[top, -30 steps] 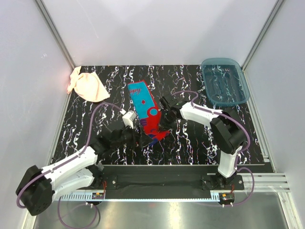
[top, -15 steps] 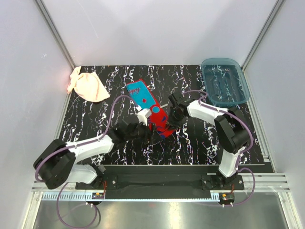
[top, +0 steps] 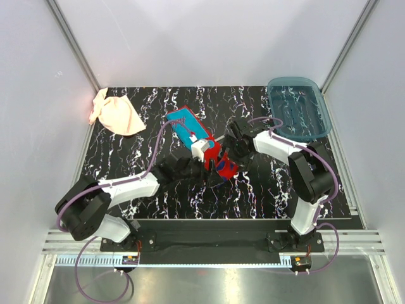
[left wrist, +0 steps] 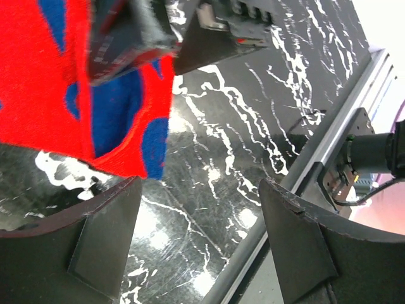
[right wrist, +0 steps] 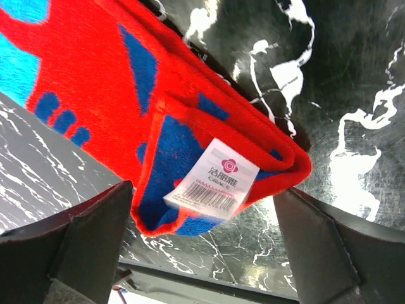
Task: Roll the towels
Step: Roll the towel
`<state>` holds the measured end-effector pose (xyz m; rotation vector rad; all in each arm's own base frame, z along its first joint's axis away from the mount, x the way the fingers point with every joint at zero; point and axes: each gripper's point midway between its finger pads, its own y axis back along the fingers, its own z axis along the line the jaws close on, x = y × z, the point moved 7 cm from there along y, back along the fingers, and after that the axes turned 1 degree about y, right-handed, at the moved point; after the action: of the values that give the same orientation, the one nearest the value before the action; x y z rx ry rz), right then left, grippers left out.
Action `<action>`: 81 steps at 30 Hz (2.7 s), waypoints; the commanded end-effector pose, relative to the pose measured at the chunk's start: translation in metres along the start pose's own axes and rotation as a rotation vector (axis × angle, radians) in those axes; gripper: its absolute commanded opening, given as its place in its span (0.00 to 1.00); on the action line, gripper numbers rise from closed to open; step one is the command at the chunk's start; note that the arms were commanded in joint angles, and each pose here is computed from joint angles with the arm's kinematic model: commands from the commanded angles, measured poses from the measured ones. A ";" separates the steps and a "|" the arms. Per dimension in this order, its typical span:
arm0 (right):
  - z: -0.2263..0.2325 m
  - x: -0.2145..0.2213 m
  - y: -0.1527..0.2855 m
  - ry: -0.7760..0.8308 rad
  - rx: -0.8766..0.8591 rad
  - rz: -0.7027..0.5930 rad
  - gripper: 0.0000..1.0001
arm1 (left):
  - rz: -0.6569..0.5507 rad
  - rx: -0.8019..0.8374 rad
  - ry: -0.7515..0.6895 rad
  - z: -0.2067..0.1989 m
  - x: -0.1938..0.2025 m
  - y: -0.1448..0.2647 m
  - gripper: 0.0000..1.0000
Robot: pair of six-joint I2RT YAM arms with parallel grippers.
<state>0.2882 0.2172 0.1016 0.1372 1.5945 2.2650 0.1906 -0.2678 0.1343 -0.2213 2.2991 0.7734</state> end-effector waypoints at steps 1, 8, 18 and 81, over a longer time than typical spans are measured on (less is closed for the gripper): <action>0.015 -0.017 0.023 0.023 -0.028 -0.092 1.00 | -0.097 0.105 -0.088 -0.028 -0.030 0.001 0.80; 0.012 -0.028 0.068 0.020 -0.040 -0.269 1.00 | -0.099 0.092 -0.119 -0.028 -0.034 0.003 0.80; -0.021 0.023 0.070 -0.021 -0.217 -0.227 0.89 | -0.143 0.100 -0.126 -0.027 -0.036 0.002 0.78; -0.046 0.054 0.048 -0.136 -0.036 0.040 0.00 | -0.195 -0.241 -0.442 -0.045 0.025 -0.012 0.82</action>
<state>0.2150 0.1837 0.1218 0.3010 1.4238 2.2644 0.1381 -0.3100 0.1354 -0.2212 1.9379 0.7467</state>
